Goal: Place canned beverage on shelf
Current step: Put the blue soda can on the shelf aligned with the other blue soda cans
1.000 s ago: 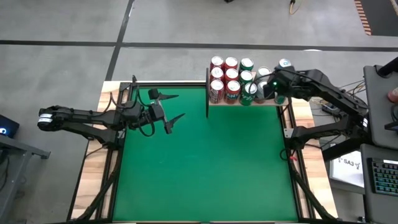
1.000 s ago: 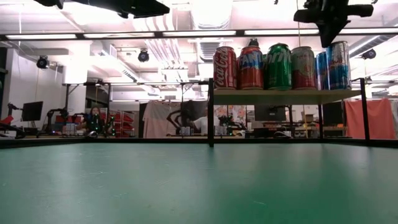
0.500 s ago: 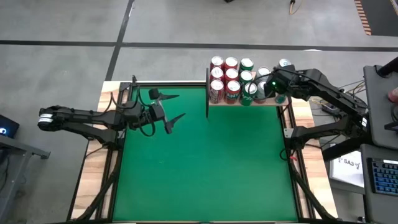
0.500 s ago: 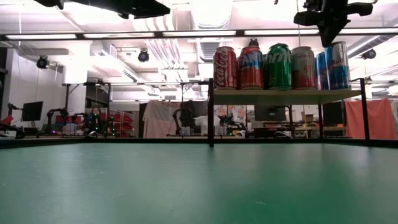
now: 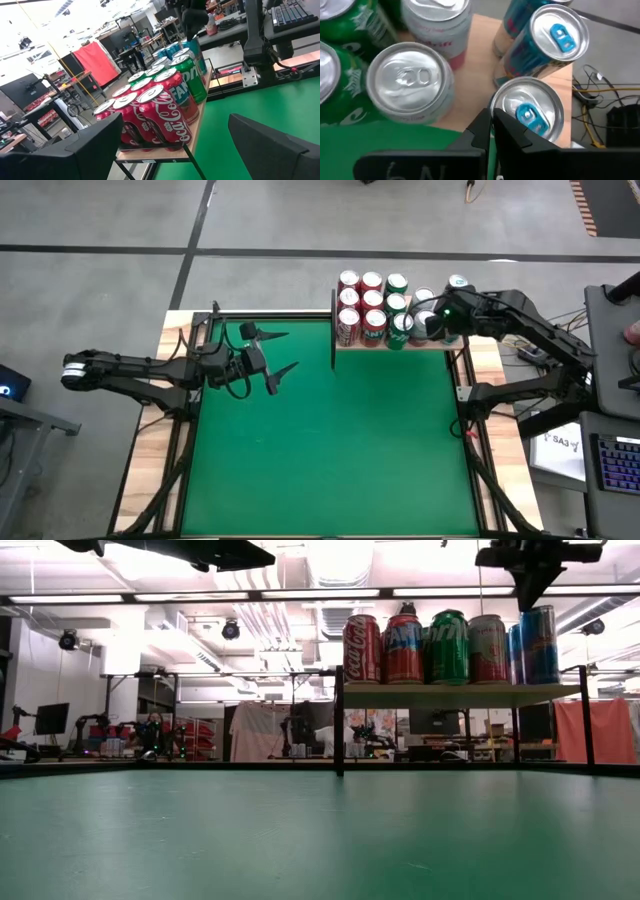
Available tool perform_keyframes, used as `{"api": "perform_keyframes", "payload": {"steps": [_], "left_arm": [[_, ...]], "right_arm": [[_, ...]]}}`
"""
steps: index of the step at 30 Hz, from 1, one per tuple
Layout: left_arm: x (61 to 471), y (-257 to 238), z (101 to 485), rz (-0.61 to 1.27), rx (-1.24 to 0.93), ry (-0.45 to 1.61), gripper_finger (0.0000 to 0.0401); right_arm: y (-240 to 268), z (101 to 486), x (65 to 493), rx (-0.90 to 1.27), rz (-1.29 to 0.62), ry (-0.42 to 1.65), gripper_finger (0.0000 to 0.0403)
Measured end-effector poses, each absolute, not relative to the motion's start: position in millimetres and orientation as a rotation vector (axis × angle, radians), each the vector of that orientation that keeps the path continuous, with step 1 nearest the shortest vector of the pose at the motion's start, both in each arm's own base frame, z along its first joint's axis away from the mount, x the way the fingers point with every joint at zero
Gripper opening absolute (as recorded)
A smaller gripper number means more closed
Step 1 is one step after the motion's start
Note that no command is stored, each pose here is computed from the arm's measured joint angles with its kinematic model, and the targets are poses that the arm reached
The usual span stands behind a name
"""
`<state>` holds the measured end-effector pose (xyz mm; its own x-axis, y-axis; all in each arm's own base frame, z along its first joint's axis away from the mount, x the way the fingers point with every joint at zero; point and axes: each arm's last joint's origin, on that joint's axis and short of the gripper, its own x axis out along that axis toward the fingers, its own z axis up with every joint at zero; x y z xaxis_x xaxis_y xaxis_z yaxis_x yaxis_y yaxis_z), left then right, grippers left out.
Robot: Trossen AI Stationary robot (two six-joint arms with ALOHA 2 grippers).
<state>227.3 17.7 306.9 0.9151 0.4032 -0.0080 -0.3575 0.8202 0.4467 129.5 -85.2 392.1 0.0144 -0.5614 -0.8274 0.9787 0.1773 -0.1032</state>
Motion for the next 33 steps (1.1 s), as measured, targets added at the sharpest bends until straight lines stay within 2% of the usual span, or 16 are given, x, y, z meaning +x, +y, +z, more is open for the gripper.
{"api": "perform_keyframes", "payload": {"steps": [12, 22, 33], "left_arm": [[227, 18, 307, 0.407, 0.454, 0.099, 0.0347], [227, 18, 308, 0.407, 0.453, 0.095, 0.0347], [227, 18, 308, 0.407, 0.453, 0.096, 0.0347]], "right_arm": [[-86, 397, 128, 0.562, -1.350, 0.855, 0.0012], [-94, 408, 142, 0.550, -1.325, 0.673, 0.0012], [-112, 385, 171, 0.506, -1.402, 0.830, 0.0012]]}}
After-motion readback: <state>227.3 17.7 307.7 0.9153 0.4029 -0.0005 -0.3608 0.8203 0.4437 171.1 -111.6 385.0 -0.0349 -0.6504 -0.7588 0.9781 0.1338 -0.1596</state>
